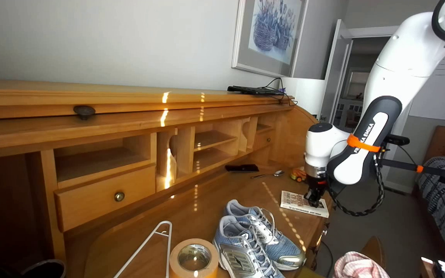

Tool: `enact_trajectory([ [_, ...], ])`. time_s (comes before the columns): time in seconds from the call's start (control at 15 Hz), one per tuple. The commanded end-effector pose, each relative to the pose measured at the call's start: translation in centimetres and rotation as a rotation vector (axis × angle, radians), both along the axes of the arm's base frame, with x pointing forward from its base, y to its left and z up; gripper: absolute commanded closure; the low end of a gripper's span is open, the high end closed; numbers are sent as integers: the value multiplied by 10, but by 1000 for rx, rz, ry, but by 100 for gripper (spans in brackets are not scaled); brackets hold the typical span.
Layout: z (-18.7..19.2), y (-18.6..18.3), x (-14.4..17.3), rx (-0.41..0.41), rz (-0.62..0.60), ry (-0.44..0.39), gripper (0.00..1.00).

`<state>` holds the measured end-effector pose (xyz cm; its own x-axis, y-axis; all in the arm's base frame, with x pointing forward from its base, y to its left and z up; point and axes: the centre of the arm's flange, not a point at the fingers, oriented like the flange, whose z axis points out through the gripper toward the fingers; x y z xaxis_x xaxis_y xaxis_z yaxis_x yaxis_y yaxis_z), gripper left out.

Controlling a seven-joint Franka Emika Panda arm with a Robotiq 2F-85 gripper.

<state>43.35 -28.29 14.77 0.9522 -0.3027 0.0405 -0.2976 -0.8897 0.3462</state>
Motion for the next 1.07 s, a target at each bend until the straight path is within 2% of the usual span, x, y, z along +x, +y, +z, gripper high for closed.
enact_trajectory([
  [0.0, -9, -5, -7, 13, 7, 59, 100],
  [0.67, -5, -5, -10, 1, 26, 109, 100],
  [0.8, 2, 4, -9, 22, 30, 104, 100],
  [1.0, 11, 25, -14, 66, 51, 144, 100],
])
